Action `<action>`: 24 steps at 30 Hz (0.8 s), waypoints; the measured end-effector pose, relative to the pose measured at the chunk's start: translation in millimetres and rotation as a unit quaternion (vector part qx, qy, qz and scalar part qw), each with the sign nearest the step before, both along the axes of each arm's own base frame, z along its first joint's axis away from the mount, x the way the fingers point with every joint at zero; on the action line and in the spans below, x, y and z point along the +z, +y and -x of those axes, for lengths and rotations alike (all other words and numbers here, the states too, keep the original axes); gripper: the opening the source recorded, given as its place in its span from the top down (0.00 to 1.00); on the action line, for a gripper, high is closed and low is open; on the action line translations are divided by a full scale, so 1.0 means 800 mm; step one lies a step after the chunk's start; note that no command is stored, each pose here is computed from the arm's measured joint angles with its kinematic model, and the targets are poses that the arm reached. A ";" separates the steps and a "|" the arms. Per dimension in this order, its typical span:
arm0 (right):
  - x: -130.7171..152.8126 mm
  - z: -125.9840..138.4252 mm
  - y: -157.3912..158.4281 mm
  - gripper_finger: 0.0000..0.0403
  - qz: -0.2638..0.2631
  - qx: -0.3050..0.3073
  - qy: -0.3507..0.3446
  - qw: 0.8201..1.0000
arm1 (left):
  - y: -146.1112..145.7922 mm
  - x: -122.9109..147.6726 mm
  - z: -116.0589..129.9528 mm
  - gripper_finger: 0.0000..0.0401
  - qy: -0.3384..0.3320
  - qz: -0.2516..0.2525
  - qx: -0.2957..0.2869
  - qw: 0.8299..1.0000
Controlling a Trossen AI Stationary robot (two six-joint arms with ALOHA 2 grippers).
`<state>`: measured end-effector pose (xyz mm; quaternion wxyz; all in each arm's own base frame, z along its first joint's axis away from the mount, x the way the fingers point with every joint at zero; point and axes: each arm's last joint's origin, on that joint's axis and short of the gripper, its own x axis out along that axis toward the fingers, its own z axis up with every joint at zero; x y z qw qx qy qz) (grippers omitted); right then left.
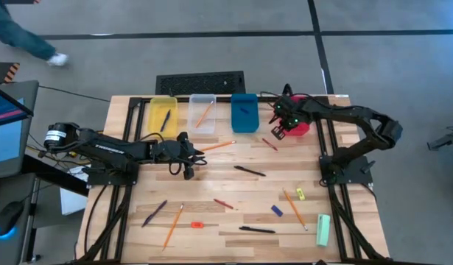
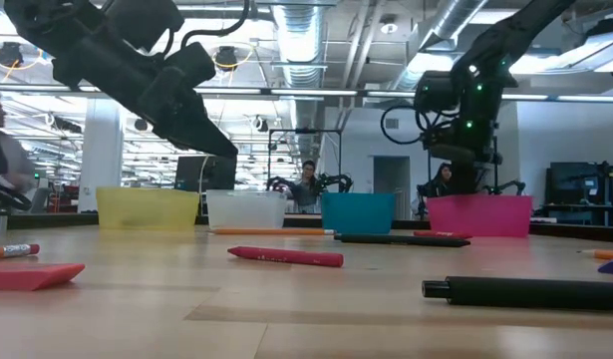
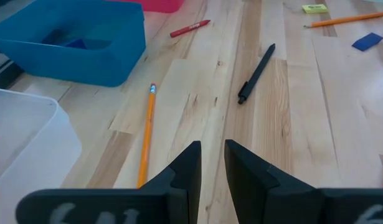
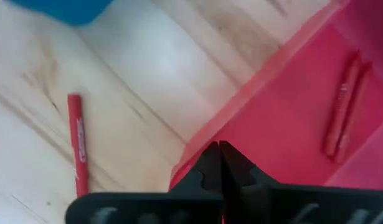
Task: Sort crayons/erasers/pens/pencils in bins
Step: Adjust the red bin on the table, then put the orange pencil into the transparent bin
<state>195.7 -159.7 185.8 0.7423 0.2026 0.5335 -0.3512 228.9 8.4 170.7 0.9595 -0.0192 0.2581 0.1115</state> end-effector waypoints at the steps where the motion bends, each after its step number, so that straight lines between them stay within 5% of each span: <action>1: 0.002 0.001 -0.002 0.99 0.003 -0.005 -0.005 1.000 | 0.000 0.000 0.000 0.85 0.000 0.000 0.000 1.000; 8: 0.016 0.013 -0.008 0.99 0.023 -0.014 -0.020 0.999 | 0.000 0.000 0.000 0.85 0.000 0.000 0.000 1.000; 13: 0.039 0.006 0.010 0.99 0.098 0.026 -0.039 0.994 | 0.000 0.000 0.000 0.85 0.001 -0.003 -0.002 1.000; 19: 0.046 0.002 0.046 1.00 0.185 0.065 -0.163 0.967 | 0.000 0.000 0.000 0.85 0.001 -0.004 -0.002 1.000; 24: 0.043 0.005 0.089 1.00 0.208 0.097 -0.258 0.938 | 0.000 0.000 0.000 0.85 0.001 -0.001 -0.005 1.000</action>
